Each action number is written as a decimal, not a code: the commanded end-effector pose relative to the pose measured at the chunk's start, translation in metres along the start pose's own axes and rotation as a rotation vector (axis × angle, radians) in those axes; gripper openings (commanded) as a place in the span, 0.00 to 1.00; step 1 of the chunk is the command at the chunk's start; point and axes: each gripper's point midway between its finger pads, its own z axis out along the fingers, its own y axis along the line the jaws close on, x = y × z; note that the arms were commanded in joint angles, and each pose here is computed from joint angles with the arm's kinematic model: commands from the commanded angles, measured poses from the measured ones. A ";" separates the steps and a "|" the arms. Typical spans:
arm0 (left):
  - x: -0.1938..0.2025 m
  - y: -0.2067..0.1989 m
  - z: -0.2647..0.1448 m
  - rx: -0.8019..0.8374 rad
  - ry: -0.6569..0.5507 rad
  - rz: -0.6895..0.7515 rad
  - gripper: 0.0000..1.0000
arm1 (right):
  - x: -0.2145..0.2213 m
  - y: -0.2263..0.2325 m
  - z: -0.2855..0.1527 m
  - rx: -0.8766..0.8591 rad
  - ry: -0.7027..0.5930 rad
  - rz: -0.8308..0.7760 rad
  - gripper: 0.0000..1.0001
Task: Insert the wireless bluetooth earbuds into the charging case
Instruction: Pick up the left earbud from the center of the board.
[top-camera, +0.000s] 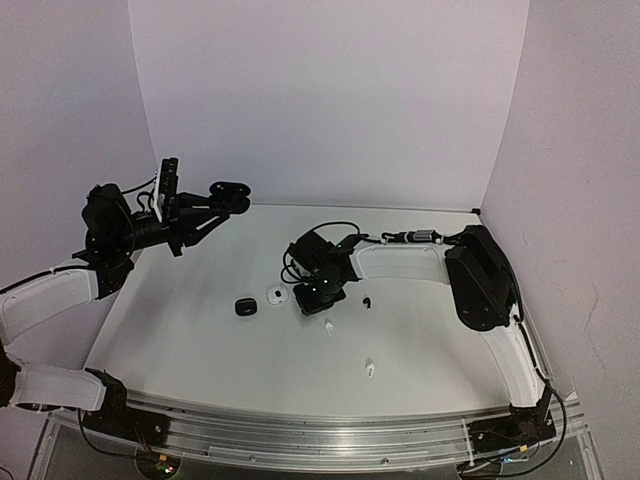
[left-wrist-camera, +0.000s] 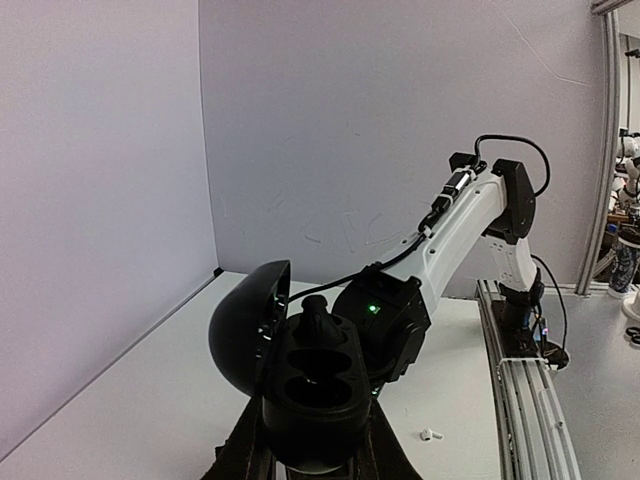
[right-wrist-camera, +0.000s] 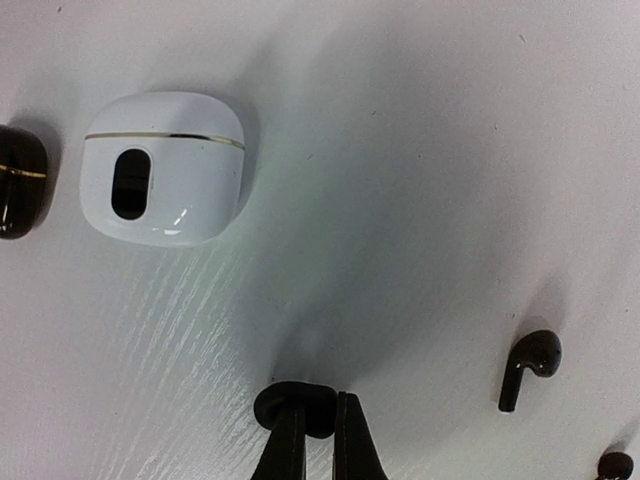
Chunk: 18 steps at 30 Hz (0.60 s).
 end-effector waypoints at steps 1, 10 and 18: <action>-0.020 0.001 0.000 -0.008 -0.031 0.063 0.00 | 0.017 -0.004 -0.003 0.023 0.054 -0.006 0.00; -0.016 0.012 -0.002 -0.075 -0.031 0.047 0.00 | -0.021 0.001 -0.040 0.015 -0.067 0.033 0.00; -0.013 0.039 -0.007 -0.241 -0.046 0.037 0.00 | -0.081 0.010 -0.111 -0.028 -0.283 0.107 0.00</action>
